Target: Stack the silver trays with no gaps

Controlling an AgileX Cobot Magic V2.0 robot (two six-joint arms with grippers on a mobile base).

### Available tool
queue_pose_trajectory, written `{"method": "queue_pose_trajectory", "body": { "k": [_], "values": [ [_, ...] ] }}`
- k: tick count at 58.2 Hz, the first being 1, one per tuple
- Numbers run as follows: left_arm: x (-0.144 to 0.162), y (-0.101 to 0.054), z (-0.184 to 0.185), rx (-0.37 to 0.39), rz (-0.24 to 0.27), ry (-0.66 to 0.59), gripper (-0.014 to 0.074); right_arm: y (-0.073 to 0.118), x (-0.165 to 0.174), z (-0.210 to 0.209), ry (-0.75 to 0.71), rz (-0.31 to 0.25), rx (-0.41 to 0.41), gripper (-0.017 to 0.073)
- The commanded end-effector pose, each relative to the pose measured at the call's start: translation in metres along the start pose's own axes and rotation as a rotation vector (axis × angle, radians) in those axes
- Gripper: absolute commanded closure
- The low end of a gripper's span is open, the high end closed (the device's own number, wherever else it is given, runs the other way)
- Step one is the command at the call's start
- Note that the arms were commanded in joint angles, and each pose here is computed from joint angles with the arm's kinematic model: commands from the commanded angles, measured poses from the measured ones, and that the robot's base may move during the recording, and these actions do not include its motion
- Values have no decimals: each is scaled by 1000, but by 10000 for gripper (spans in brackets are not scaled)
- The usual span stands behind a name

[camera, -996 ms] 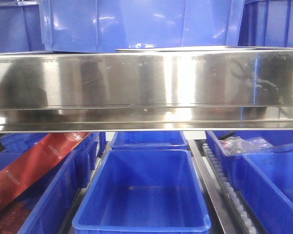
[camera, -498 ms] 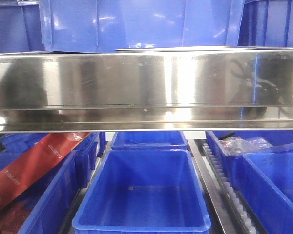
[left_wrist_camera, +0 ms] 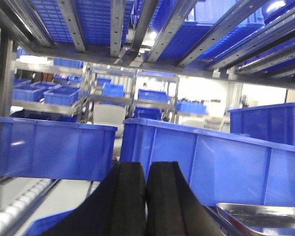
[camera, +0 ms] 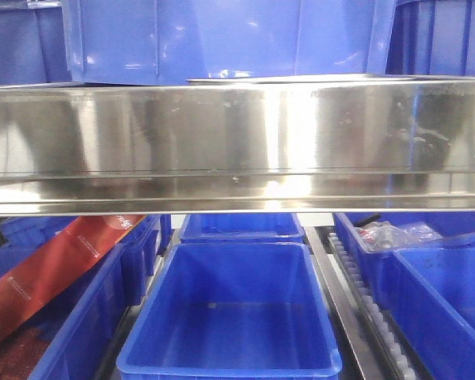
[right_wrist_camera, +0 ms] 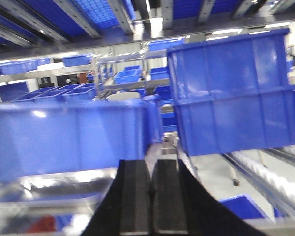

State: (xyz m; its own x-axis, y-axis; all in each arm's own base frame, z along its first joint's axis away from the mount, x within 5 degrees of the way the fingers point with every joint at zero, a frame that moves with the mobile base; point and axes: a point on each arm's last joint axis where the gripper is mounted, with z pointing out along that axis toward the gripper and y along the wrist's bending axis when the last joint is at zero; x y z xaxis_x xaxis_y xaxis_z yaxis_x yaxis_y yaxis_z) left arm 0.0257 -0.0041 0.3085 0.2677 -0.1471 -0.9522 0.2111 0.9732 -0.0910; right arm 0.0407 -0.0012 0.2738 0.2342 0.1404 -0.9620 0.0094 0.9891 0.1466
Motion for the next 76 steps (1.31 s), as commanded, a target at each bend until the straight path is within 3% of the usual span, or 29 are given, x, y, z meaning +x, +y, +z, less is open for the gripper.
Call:
{"method": "queue_pose_trajectory", "body": {
  "k": [1, 9, 16, 24, 30, 39, 48, 55, 62, 68, 76],
  "values": [
    [-25, 0, -2, -34, 31, 75, 596, 9, -34, -8, 10, 3, -34, 638],
    [-62, 0, 5, -69, 84, 104, 596, 21, -75, -23, 134, -19, -84, 638],
    [-84, -1, 23, -79, 125, 142, 596, 28, -100, -11, 284, -30, -97, 638],
    [-97, -4, 59, -82, 77, 303, 596, 33, -122, 25, 471, -34, -98, 638],
    [-100, -7, 95, -59, 74, 468, 602, 35, -132, 65, 631, -34, -98, 638],
    [-96, -12, 154, -37, 16, 664, 613, 34, -128, 127, 794, -22, -87, 638],
    [-79, -22, 211, 13, -30, 773, 613, 33, -114, 180, 942, -14, -86, 638],
    [-52, -47, 253, 104, -18, 896, 613, 37, -96, 219, 1012, -28, -105, 638],
    [-26, -84, 294, 178, 4, 958, 613, 48, -72, 255, 1077, -92, -134, 638],
    [2, -111, 323, 198, 49, 1031, 613, 61, -49, 281, 1129, -145, -163, 638],
    [28, -140, 351, 184, 61, 1088, 613, 75, -30, 305, 1161, -161, -195, 635]
  ]
}}
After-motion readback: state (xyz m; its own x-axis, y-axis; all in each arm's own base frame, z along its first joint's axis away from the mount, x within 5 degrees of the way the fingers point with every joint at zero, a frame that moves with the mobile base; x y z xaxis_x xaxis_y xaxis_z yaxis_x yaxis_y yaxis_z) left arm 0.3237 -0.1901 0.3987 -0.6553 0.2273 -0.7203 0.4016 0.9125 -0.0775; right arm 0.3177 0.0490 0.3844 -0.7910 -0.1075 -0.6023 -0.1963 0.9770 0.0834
